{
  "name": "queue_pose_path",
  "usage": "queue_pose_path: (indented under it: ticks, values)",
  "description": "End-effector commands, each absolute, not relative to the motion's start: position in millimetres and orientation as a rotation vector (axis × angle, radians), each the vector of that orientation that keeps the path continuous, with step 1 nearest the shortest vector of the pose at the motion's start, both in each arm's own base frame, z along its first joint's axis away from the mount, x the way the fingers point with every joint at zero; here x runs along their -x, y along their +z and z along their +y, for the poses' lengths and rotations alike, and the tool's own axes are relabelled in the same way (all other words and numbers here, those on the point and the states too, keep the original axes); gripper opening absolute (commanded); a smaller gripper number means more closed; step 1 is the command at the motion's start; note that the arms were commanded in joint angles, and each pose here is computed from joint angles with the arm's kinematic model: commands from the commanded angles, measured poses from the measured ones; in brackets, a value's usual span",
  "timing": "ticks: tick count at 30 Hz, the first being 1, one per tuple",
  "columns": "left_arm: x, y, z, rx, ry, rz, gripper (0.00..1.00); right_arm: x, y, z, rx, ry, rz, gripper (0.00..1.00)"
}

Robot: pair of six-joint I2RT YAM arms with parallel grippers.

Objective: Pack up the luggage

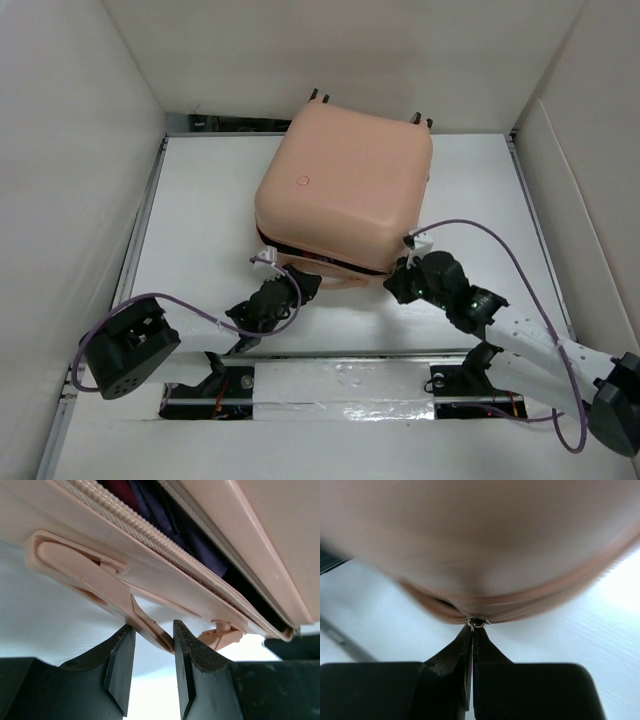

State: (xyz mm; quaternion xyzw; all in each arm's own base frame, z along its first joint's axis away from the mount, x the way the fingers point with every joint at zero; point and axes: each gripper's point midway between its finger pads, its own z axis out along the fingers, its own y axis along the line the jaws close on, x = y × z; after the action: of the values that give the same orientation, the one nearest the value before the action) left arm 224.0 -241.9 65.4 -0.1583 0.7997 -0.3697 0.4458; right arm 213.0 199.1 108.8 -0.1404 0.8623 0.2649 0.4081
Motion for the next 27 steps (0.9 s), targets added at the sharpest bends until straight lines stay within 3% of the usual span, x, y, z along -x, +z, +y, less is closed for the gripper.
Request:
queue_pose_path:
  ticks: [1,7,16,18,21,27]
  values:
    - [-215,102,-295,0.158,-1.09,1.95,0.0,-155,136,256,0.455,0.964,2.093,0.0]
    - [-235,120,-309,0.166,-1.14,1.895,0.0,-111,143,268,0.546,1.025,2.134,0.0]
    - [-232,122,-334,0.143,-1.195,1.892,0.0,-161,166,312,0.511,0.884,2.033,0.0]
    - [-231,119,-334,0.142,-1.192,1.902,0.0,-173,195,326,0.543,0.929,1.939,0.0]
    - [-230,116,-330,0.14,-1.181,1.906,0.0,-169,218,342,0.633,1.041,1.83,0.0]
    - [-228,107,-328,0.152,-1.186,1.919,0.0,-146,205,380,0.774,1.219,1.856,0.0]
